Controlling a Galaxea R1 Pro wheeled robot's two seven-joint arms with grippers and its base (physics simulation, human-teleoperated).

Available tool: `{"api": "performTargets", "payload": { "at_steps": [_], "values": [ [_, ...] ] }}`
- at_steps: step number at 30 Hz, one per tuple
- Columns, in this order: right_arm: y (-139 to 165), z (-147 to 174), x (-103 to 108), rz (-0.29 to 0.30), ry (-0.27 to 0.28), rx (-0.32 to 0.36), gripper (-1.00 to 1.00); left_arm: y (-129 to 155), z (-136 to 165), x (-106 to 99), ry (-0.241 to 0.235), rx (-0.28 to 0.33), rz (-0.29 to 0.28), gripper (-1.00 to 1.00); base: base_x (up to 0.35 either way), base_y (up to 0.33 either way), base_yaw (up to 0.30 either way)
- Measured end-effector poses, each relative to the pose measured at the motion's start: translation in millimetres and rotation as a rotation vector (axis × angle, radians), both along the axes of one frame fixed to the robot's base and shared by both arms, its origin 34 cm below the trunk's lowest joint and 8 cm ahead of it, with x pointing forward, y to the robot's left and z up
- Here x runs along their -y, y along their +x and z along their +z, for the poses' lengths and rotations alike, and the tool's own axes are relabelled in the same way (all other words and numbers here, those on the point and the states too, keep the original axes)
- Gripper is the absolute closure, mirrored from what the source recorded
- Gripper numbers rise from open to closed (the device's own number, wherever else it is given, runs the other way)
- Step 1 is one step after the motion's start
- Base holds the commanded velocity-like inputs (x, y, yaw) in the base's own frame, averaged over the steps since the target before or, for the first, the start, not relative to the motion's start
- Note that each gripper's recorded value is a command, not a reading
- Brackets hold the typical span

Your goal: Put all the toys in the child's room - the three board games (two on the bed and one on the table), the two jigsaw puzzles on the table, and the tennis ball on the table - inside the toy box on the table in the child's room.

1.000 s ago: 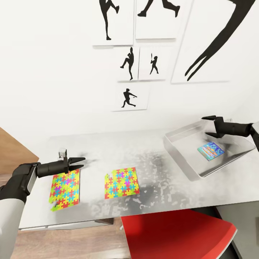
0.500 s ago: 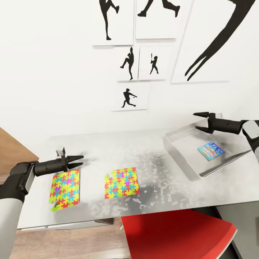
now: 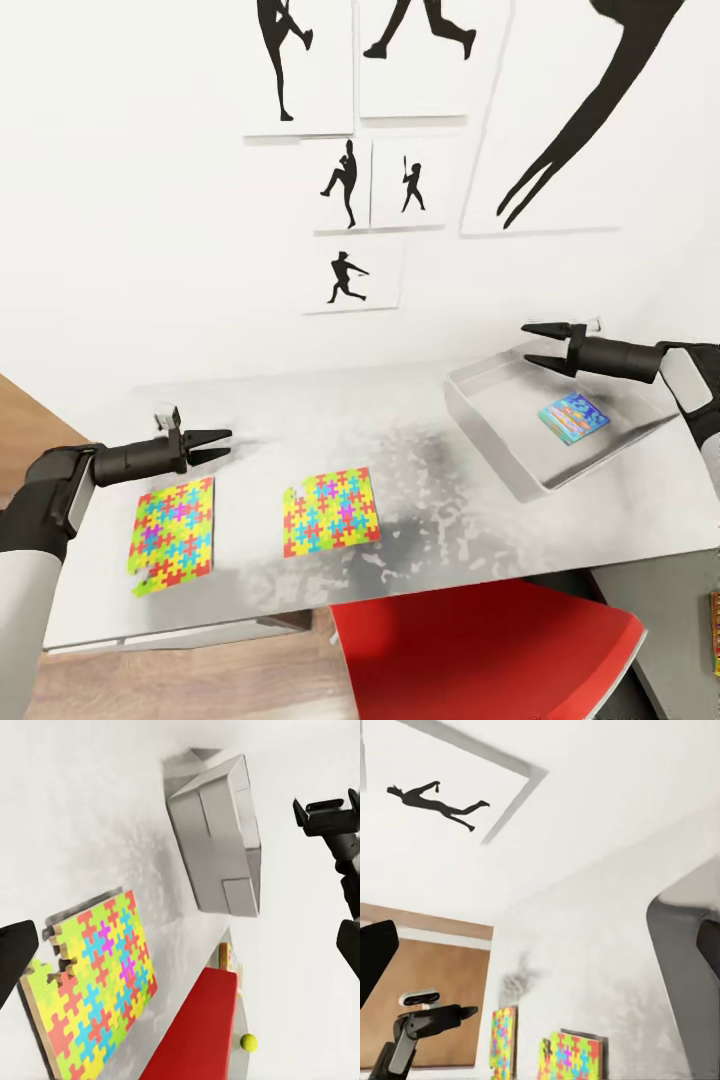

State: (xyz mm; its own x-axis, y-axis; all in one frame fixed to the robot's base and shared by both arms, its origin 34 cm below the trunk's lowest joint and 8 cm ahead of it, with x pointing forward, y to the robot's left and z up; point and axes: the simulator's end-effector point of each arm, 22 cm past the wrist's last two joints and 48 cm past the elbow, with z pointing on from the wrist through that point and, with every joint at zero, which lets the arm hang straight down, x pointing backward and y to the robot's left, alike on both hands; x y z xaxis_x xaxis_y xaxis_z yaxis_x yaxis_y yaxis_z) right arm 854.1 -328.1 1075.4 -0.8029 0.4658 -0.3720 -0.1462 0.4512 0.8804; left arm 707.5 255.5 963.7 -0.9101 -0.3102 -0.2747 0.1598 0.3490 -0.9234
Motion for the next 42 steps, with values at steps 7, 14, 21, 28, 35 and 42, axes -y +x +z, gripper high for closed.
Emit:
{"api": "performTargets", "payload": {
  "at_steps": [7, 14, 21, 28, 35, 42],
  "values": [
    [-17, 8, -13, 0.051, 0.006, 0.051, -1.0, 1, 7, 0, 0.0, 0.013, 0.0, -1.0, 0.0, 0.0, -0.148],
    [-24, 22, -19, 0.077, 0.024, 0.088, -1.0, 1, 14, -1, 0.001, 0.025, 0.0, -1.0, 0.0, 0.0, -0.175],
    [-28, 31, -24, 0.092, 0.037, 0.107, -1.0, 2, 20, -1, -0.002, 0.037, 0.003, -1.0, 0.0, 0.0, -0.19],
    [-30, 39, -29, 0.102, 0.045, 0.12, -1.0, 2, 27, -2, -0.003, 0.048, 0.006, -1.0, 0.0, 0.0, -0.194],
    [-32, 43, -37, 0.114, 0.052, 0.126, -1.0, 3, 33, -3, -0.003, 0.058, 0.007, -1.0, -0.061, 0.075, -0.195],
    [-37, 48, -58, 0.15, 0.057, 0.151, -1.0, 3, 37, -4, -0.003, 0.064, 0.008, -1.0, -0.087, 0.106, -0.097]
  ]
}}
